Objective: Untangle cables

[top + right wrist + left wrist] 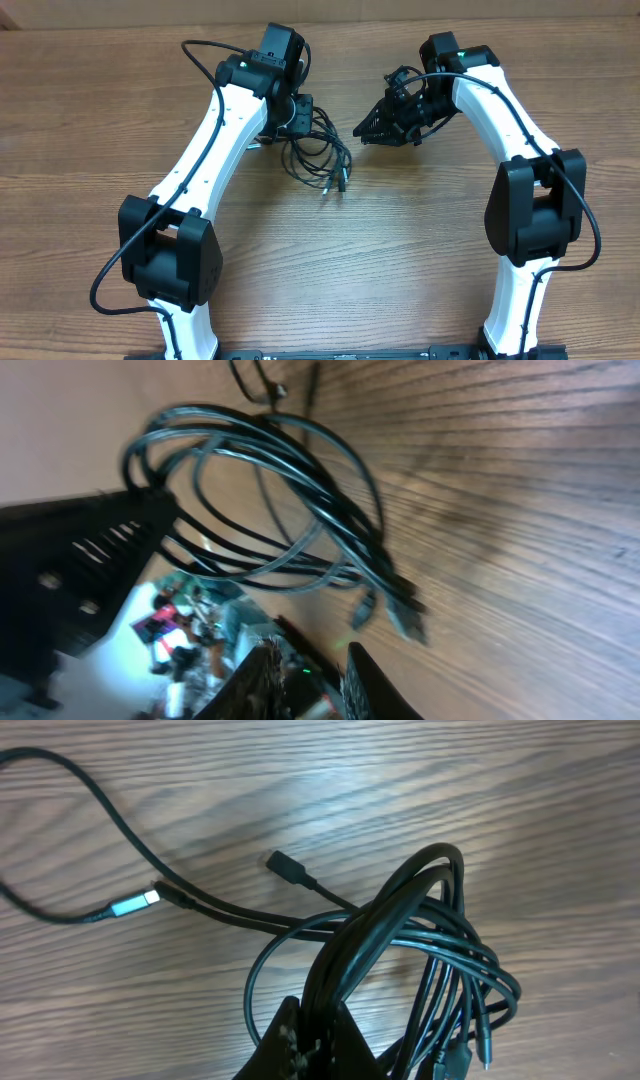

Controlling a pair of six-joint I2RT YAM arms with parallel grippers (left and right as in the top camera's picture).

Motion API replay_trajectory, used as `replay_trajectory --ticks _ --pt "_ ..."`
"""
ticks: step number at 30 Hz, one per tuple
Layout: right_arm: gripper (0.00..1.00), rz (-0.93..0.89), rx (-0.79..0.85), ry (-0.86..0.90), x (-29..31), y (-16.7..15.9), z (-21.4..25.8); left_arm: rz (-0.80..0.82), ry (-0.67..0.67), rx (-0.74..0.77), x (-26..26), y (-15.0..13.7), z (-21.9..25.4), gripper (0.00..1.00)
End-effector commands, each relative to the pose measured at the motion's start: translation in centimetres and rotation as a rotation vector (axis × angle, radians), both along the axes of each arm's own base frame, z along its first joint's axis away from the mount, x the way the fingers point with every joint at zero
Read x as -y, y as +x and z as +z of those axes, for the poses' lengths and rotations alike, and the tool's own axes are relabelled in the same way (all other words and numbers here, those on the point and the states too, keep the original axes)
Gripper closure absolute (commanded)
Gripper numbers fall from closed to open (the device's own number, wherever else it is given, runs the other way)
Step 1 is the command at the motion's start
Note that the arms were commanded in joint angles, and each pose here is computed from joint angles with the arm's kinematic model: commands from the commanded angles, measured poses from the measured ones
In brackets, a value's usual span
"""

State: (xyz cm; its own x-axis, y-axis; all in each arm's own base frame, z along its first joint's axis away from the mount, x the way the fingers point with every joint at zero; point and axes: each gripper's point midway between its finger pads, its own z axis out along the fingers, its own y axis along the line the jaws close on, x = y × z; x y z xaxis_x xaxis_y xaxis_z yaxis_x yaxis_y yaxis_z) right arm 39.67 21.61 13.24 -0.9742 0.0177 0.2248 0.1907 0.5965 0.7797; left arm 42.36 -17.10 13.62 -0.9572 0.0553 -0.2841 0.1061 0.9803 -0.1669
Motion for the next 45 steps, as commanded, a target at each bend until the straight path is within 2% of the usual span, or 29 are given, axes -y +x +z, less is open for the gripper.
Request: replay_trajectory --ticks 1,4,7,14,18,22,26,39,45 --pt "0.80 -0.108 -0.117 -0.038 -1.4 0.3 1.0 -0.001 -0.091 -0.021 1.8 -0.6 0.4 0.96" --pt "0.65 -0.267 -0.232 -0.200 -1.5 0.7 -0.9 0.016 -0.106 -0.031 2.4 -0.9 0.4 0.96" --pt "0.62 -0.336 -0.257 -0.249 -2.3 1.0 -1.4 0.036 -0.112 -0.043 2.8 -1.1 0.4 0.96" --pt "0.63 -0.409 -0.282 -0.258 -4.0 1.5 -1.5 0.052 -0.119 -0.063 2.9 -1.5 0.3 0.96" --pt "0.64 -0.469 -0.284 -0.322 -3.3 1.8 -2.2 0.082 -0.124 -0.080 2.9 -1.8 0.2 0.96" --pt "0.64 -0.549 -0.275 -0.394 -2.9 2.3 -3.0 0.068 -0.193 -0.118 4.1 -2.4 0.5 0.96" --pt "0.64 -0.559 -0.269 -0.410 -3.4 2.1 -3.2 0.101 -0.246 -0.155 4.8 -2.8 0.7 0.96" --pt "0.63 -0.632 -0.272 -0.470 -3.3 2.1 -3.8 0.118 -0.271 -0.158 5.1 -2.6 0.9 0.96" --pt "0.70 -0.659 -0.246 -0.513 -3.3 2.1 -4.1 0.114 -0.280 -0.158 5.3 -2.6 1.0 0.96"
